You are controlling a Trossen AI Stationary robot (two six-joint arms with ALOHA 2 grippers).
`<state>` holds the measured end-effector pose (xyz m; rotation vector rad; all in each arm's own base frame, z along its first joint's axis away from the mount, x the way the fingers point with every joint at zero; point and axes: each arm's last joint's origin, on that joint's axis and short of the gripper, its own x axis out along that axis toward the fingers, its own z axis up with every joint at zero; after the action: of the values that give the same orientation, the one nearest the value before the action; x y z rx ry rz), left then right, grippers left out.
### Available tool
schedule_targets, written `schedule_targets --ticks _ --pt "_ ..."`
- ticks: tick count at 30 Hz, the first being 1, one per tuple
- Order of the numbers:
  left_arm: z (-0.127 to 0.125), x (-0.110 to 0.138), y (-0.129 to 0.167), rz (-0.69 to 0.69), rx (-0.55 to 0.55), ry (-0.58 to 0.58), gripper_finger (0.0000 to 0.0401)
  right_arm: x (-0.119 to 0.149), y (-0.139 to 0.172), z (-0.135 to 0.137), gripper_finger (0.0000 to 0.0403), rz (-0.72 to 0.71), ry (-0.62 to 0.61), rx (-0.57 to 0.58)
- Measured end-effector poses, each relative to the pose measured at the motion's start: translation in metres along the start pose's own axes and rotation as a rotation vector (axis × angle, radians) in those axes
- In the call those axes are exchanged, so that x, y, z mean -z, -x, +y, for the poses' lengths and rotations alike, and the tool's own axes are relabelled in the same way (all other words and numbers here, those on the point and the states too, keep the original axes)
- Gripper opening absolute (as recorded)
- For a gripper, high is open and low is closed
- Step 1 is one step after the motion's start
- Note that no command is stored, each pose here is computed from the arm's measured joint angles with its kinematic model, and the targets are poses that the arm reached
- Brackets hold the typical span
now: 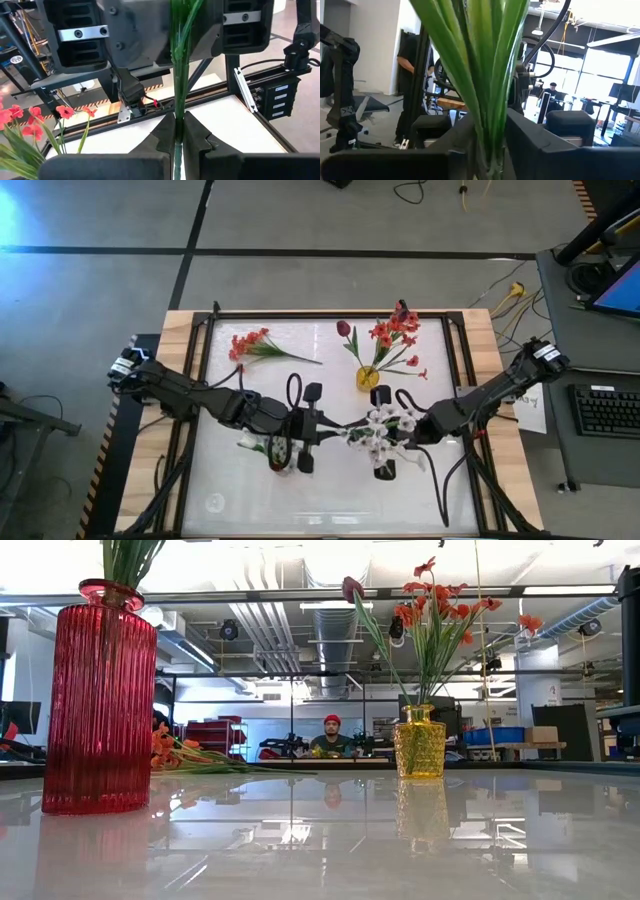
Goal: Sort flowers into vase by color
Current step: Put the white flowers into the red vase
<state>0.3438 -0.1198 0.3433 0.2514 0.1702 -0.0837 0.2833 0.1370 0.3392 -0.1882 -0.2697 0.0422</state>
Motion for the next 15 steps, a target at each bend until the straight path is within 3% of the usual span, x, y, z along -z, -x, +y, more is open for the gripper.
schedule_targets --ticks 6,15 --pt "0.0004 0.0002 0.0000 0.004 -0.015 0.009 0.0000 0.0008 0.0003 -0.0001 0.0021 0.014 0.007 -0.003" --pt "0.0015 -0.0037 0.0018 -0.025 -0.018 0.040 0.0010 -0.0053 0.0036 -0.0034 0.0018 0.009 -0.009 -0.001"
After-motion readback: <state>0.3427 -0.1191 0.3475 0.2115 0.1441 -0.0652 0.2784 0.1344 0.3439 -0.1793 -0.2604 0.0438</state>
